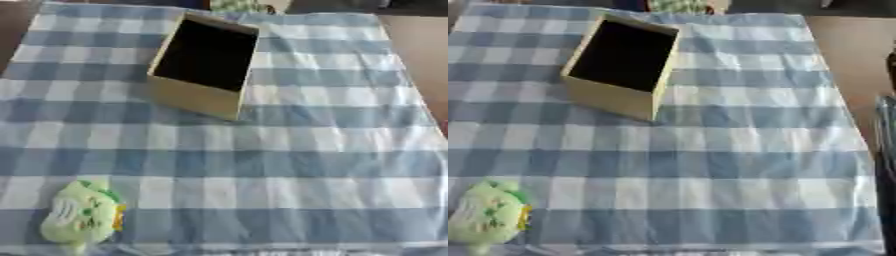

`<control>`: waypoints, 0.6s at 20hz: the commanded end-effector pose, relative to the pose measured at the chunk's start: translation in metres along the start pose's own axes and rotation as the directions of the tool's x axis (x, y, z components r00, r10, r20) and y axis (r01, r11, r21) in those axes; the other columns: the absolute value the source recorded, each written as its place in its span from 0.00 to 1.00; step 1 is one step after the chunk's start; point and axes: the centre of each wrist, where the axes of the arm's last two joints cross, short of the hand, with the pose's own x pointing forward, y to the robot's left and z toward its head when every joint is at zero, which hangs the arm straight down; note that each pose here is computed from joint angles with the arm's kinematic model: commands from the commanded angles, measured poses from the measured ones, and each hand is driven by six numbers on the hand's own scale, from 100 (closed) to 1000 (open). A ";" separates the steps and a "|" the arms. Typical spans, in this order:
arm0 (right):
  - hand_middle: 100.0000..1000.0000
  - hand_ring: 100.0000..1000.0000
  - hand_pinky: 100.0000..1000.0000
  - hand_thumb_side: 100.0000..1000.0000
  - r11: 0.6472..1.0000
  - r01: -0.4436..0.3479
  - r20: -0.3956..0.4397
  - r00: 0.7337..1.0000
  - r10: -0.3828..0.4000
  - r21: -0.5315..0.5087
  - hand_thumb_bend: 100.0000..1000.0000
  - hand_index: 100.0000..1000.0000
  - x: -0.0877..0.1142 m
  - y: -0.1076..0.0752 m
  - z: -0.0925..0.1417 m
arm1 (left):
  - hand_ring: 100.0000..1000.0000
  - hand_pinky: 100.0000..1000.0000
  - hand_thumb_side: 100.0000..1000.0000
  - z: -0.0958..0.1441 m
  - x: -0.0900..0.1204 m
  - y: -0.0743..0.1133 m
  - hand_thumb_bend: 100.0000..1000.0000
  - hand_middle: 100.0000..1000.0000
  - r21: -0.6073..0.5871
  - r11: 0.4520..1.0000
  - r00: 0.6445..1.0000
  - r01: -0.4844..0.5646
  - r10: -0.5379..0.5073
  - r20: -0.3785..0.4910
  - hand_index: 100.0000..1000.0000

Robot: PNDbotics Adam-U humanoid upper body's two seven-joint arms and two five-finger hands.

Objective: Pick up objects on the table and place them in the box.

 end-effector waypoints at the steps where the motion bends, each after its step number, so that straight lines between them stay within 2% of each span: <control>1: 0.56 0.58 0.76 0.72 1.000 -0.008 0.030 1.000 0.008 0.008 0.00 0.75 0.003 -0.004 -0.007 | 0.57 0.43 0.77 -0.006 0.003 0.005 0.10 0.69 0.009 1.000 1.000 0.009 -0.009 0.024 0.80; 12: 0.56 0.58 0.76 0.72 1.000 -0.008 0.032 0.999 0.008 0.014 0.00 0.76 0.003 -0.004 -0.007 | 0.57 0.43 0.77 -0.006 0.003 0.007 0.11 0.69 -0.004 1.000 0.999 0.023 -0.022 0.029 0.80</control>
